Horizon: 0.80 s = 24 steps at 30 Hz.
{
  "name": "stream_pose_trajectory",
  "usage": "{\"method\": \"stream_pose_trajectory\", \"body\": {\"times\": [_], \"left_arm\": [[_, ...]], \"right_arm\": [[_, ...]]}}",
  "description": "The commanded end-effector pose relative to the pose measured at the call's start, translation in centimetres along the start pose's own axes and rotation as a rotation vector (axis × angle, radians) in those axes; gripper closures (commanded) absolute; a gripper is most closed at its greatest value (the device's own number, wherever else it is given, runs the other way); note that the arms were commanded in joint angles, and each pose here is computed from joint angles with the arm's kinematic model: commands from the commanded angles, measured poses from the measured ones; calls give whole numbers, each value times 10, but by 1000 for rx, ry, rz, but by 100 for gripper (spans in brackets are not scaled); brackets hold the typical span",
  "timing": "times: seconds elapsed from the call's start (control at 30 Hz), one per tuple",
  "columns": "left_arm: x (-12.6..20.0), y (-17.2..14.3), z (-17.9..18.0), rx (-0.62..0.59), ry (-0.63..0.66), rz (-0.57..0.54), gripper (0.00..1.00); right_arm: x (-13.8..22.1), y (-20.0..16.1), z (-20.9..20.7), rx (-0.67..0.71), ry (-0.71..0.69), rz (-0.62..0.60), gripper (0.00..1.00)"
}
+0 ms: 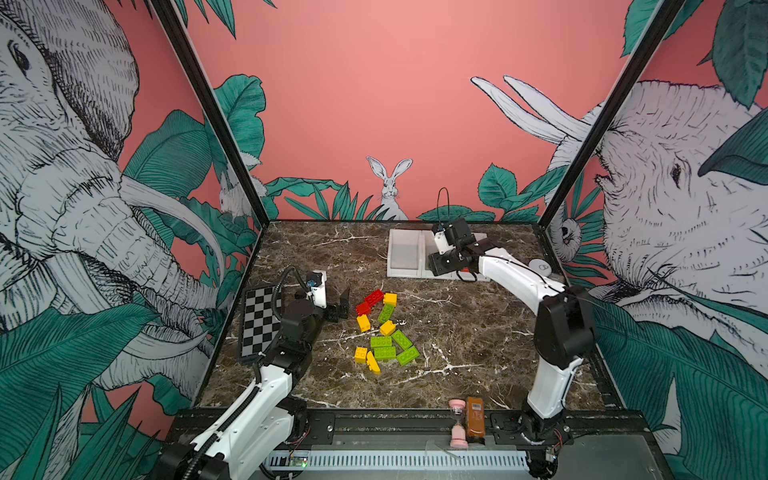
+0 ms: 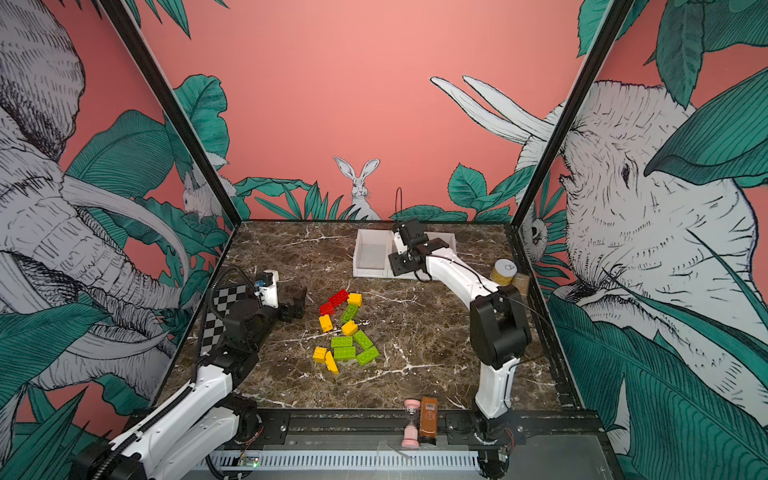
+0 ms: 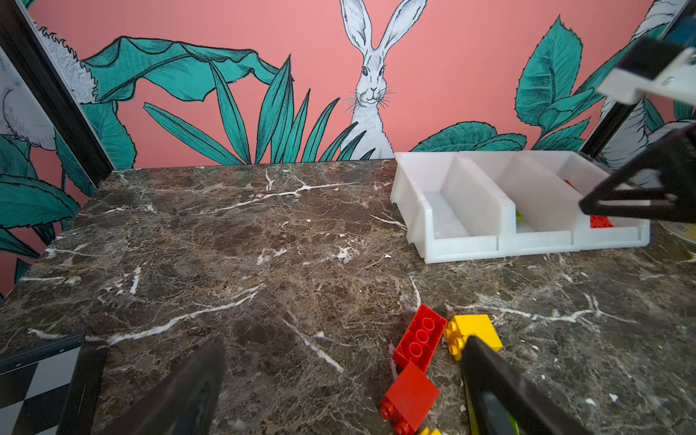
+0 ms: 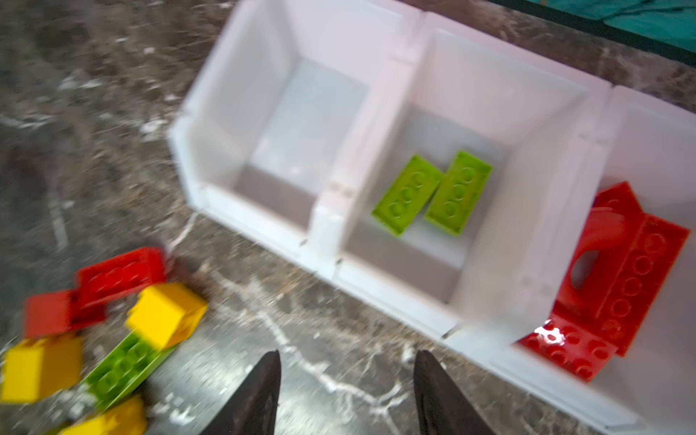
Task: Sort the legos into containers by color
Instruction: Place the lego in the container, then pick up the lego from the center of the table.
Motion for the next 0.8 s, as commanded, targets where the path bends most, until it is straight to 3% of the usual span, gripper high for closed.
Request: {"method": "stream_pose_trajectory", "body": {"times": [0.0,0.23,0.53,0.77], "left_arm": [[3,-1,-3,-7,-17,-12,2],[3,0,-3,-4,-22,-15,1],[4,0,-3,-2,-16,-18,2],[3,-2,-2,-6,-11,-13,2]], "right_arm": [[9,-36,42,42,96,69,44],[13,-94,96,142,141,176,43],[-11,-150,104,284,106,333,42],[-31,-168,105,300,96,376,42]]}}
Point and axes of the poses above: each gripper's point midway between its finger pads, its own x axis back along the fingers, its own z axis along the line the jaws close on, y = z × x, the point moved 5 cm from there along x, back along the fingers, and after that the axes turned 11 degrees about -x, right-handed, at the moved point
